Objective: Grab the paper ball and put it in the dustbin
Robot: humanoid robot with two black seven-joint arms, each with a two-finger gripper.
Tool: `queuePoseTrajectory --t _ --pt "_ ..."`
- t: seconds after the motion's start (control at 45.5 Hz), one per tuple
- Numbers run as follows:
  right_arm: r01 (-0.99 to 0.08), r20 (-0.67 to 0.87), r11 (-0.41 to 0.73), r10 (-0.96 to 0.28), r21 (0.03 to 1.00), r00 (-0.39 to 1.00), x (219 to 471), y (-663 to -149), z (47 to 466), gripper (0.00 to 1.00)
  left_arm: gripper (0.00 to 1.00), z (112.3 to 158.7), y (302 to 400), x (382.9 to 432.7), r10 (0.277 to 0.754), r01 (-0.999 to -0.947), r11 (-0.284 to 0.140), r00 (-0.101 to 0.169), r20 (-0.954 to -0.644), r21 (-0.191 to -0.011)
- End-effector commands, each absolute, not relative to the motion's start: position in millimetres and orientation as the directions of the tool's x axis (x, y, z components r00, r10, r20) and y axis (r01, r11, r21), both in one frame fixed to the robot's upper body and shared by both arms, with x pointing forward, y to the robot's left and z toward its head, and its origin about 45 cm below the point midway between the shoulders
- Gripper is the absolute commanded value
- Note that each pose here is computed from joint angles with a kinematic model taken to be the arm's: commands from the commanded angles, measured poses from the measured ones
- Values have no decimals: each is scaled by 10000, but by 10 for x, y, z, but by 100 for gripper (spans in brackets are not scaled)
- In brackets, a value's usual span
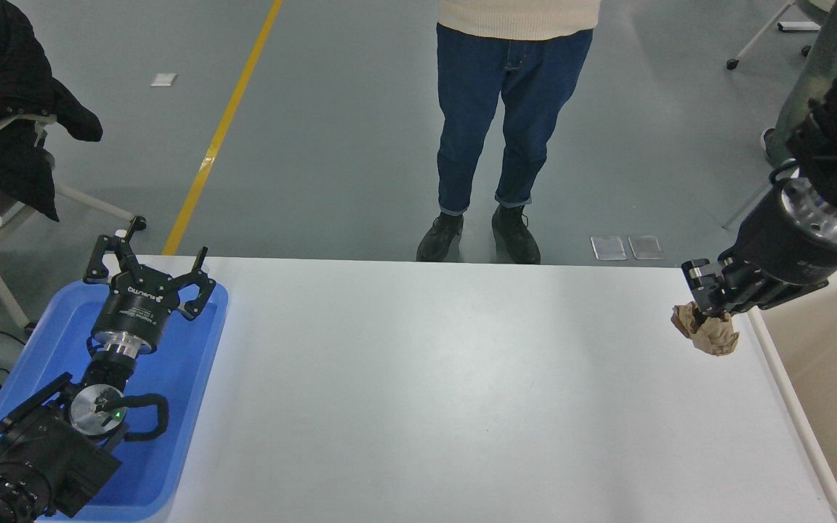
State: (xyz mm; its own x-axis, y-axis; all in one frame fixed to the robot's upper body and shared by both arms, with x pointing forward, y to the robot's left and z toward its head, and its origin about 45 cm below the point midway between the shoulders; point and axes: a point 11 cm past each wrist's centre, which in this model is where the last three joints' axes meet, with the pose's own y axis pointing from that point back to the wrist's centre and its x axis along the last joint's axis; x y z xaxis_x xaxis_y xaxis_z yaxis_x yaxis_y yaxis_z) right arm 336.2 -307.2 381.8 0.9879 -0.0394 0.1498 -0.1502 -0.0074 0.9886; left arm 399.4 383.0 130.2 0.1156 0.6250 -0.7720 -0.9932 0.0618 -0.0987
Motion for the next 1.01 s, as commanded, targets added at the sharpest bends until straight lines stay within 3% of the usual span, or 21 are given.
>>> queuePoseTrajectory --t 0.0,0.352,0.659,0.747,0.835,0.989 --pt "-1856 1803 -234 -1465 9823 9726 3349 -3198 4001 0 100 1303 3830 3994 6250 -9932 617 1157 -7720 -988" --pt "-1880 1797 -122 -2380 9821 9545 3282 -3524 3977 0 100 1303 3830 3994 6250 -9932 617 1157 -7720 -989" --pt "-2706 2896 1068 -4369 9568 8516 3217 -4609 4060 0 100 1303 3830 3994 6250 -9932 617 1157 -7720 -989" --pt "-2583 2914 1359 -4986 9564 8164 3143 -4965 3903 0 100 1303 3830 3994 6250 -9932 617 1157 -7720 -989" --pt "-1812 2632 2009 -5402 9627 7994 3073 -5295 3598 0 100 1303 3830 3994 6250 -9932 617 1157 -7720 -989" --pt "-1404 2580 2400 -5812 9606 7718 3076 -5598 3195 0 100 1303 3830 3994 6250 -9932 617 1157 -7720 -989"
